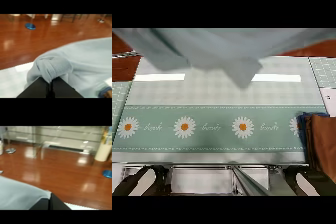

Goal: Fold the shirts.

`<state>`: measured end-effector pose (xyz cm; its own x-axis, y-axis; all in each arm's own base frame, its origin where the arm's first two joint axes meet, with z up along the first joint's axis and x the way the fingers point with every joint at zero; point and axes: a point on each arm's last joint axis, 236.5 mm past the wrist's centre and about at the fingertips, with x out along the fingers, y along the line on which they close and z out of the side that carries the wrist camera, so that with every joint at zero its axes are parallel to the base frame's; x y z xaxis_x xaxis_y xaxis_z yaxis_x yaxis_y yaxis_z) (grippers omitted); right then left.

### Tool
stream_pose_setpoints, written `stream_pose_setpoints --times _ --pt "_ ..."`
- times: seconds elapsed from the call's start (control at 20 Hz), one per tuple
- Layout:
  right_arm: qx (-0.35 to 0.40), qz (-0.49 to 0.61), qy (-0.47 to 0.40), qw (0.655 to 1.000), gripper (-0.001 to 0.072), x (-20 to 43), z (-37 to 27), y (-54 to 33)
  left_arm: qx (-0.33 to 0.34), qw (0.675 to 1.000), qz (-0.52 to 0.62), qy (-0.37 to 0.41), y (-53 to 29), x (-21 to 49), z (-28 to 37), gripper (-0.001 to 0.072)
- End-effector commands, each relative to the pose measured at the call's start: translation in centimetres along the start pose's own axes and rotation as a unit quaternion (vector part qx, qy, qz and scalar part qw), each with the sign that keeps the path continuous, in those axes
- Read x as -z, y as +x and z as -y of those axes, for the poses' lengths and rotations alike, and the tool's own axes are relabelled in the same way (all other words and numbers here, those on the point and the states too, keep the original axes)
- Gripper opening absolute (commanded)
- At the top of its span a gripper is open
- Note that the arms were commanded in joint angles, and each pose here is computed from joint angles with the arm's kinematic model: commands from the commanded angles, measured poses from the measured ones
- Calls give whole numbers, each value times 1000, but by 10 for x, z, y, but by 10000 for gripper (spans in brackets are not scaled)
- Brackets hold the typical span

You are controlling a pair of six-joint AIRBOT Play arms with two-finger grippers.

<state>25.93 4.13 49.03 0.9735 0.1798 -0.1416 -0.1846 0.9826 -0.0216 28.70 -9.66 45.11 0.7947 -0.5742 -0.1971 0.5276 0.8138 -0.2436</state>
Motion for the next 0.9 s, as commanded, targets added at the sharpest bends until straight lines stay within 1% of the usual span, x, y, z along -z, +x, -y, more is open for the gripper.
stream_pose_setpoints --times 0.0,0.15,0.3,0.4,0.55,0.6,0.7,0.8,0.85 --pt "76 -15 -1 997 29 16 21 -64 -70 996 -15 55 -31 13 15 24" --pt "71 -80 9 994 29 57 19 -63 -86 992 -79 51 -39 60 19 25" --pt "61 -157 28 985 29 109 20 -34 -84 976 -198 -18 -31 153 2 25" --pt "42 -206 42 977 29 148 17 0 -72 951 -290 -83 -20 236 -13 25" --pt "14 -282 65 957 29 215 16 67 -68 891 -404 -198 -1 369 -40 25" --pt "1 -313 73 947 29 239 15 89 -80 875 -416 -234 10 408 -53 25" --pt "-44 -369 89 924 29 286 4 138 -112 853 -422 -286 28 465 -79 25" --pt "-82 -394 120 907 29 326 -6 192 -135 842 -411 -322 50 486 -101 25" --pt "-87 -398 138 903 29 343 -6 218 -146 840 -398 -337 65 488 -116 25"
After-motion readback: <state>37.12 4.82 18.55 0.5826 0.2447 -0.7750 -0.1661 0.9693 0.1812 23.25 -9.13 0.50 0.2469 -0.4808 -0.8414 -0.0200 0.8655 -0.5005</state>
